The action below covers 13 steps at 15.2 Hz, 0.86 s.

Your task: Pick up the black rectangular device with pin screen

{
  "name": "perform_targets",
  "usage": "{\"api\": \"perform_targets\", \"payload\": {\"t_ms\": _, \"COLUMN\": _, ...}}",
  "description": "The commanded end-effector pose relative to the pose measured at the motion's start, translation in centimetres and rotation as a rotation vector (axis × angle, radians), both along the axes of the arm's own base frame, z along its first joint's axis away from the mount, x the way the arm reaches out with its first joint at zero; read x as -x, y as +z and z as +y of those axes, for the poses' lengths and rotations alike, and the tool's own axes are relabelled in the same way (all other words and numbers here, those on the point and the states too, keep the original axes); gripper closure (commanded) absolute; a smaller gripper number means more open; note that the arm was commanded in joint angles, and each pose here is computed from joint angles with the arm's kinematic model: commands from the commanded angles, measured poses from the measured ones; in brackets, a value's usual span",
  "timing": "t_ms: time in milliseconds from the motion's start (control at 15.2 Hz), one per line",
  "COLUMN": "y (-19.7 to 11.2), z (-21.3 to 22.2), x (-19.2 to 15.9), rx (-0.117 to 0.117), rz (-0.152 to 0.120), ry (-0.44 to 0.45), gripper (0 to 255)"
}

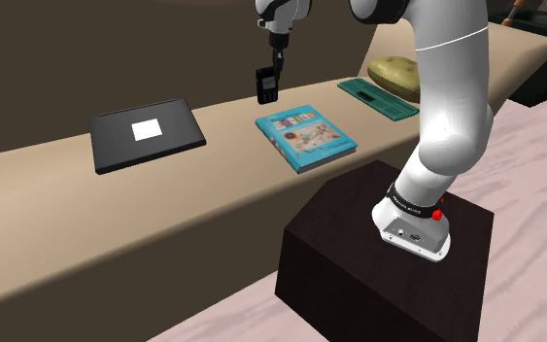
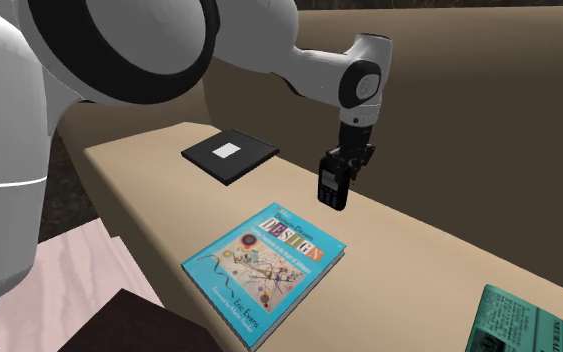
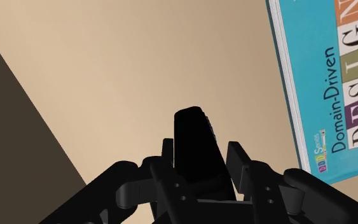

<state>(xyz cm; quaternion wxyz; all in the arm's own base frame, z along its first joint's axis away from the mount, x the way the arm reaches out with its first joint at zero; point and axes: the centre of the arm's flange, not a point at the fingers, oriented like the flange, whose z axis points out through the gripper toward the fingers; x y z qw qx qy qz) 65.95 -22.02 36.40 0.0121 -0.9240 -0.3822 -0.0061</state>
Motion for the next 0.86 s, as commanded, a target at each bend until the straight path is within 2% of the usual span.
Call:
{"api": "perform_targets", "payload": {"t_ms": 0, "y": 1.1, "z": 0.0, "x": 0.1, "rx": 0.000, "rz": 0.000, "ry": 0.000, "gripper": 255}}
{"api": "perform_targets", "payload": {"t_ms": 660, "y": 6.4, "z": 0.0, "x": 0.1, "rx": 0.000, "rz": 0.000, "ry": 0.000, "gripper": 255}}
{"api": "perform_targets", "payload": {"t_ms": 792, "y": 6.4, "z": 0.0, "x": 0.1, "rx": 0.000, "rz": 0.000, "ry": 0.000, "gripper": 255}}
